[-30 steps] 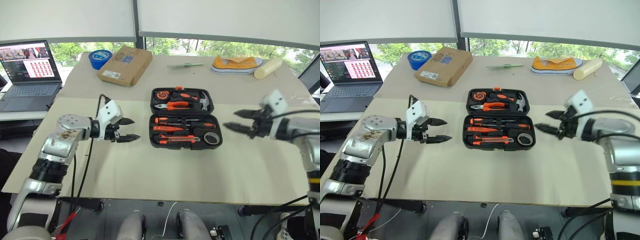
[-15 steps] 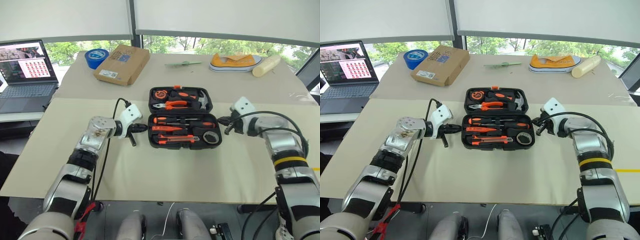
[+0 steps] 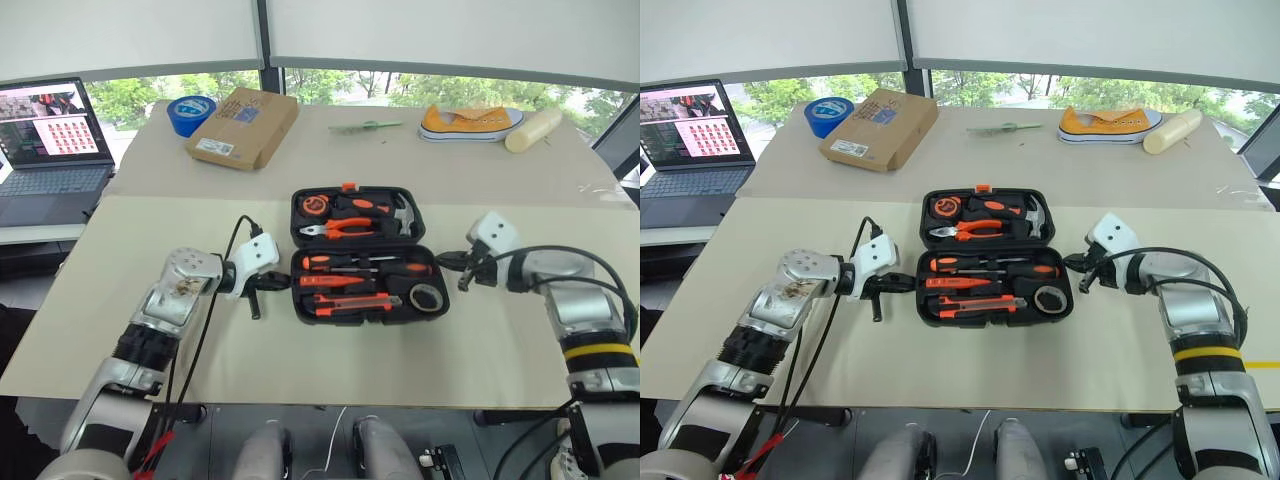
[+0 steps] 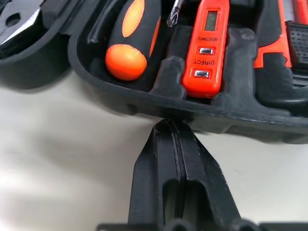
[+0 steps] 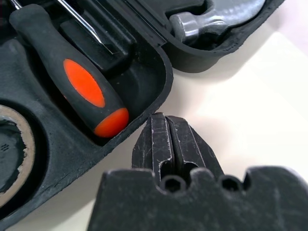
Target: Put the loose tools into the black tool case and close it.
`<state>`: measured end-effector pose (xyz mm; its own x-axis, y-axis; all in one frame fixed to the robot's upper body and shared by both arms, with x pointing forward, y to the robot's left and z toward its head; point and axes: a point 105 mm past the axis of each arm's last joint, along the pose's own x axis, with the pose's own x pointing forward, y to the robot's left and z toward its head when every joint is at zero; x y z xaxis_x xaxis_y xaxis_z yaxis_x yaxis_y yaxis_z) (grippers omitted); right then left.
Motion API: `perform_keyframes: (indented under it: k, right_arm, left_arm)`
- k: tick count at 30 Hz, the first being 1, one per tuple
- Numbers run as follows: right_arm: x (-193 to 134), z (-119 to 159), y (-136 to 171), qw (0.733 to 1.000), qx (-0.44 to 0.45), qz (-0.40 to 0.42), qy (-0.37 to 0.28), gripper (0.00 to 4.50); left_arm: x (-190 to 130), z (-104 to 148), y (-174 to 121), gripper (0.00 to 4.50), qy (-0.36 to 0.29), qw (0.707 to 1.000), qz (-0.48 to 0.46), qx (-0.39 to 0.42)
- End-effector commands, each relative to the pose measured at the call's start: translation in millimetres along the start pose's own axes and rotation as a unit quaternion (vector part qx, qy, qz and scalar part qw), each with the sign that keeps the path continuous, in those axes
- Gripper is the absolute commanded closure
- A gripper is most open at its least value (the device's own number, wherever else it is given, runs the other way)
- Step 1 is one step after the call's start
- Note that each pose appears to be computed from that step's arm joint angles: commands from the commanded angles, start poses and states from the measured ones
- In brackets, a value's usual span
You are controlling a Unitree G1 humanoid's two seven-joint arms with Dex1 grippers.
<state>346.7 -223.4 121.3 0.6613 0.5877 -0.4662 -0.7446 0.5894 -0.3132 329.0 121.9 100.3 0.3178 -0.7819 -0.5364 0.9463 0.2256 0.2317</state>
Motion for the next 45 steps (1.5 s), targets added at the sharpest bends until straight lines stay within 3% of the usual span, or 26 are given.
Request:
perform_keyframes:
  k: [1, 11, 16, 19, 23, 28, 30, 33, 39, 41, 45]
  right_arm:
    - [0, 16, 33, 0.998, -0.014, 0.054, -0.032, 4.42]
    - [-26, 3, 63, 0.999, 0.019, 0.038, -0.018, 4.42]
    - [-36, -5, 51, 1.000, 0.012, 0.006, 0.004, 4.42]
    - [-42, -6, 25, 0.999, 0.020, -0.040, 0.015, 4.42]
    - [-45, 6, -9, 0.994, 0.054, -0.096, 0.002, 3.47]
    - [-30, 35, -31, 0.981, 0.140, -0.124, -0.046, 1.63]
    - [-14, 48, -34, 0.973, 0.187, -0.119, -0.062, 1.10]
    - [8, 58, -32, 0.967, 0.224, -0.107, -0.062, 1.10]
    - [33, 55, -33, 0.961, 0.251, -0.110, -0.035, 1.10]
    - [35, 51, -34, 0.960, 0.254, -0.114, -0.029, 1.07]
    - [37, 47, -36, 0.957, 0.264, -0.120, -0.026, 2.12]
  left_arm:
    - [5, -4, -27, 4.50, 0.009, 0.998, -0.053, 0.023]
    - [-24, -35, -49, 4.50, 0.043, 0.998, -0.031, -0.017]
    - [-32, -45, -44, 4.50, 0.059, 0.998, -0.005, -0.027]
    - [-47, -55, -14, 4.50, 0.076, 0.993, 0.060, -0.068]
    - [-59, -43, 29, 3.55, 0.033, 0.975, 0.131, -0.177]
    - [-56, -12, 63, 1.63, -0.037, 0.943, 0.165, -0.286]
    - [-46, 7, 73, 1.06, -0.075, 0.923, 0.166, -0.340]
    - [-27, 22, 74, 1.06, -0.091, 0.910, 0.152, -0.374]
    - [-4, 26, 76, 1.06, -0.084, 0.907, 0.165, -0.379]
    - [-2, 25, 80, 1.58, -0.087, 0.901, 0.176, -0.387]
    - [-1, 26, 85, 2.79, -0.097, 0.887, 0.188, -0.410]
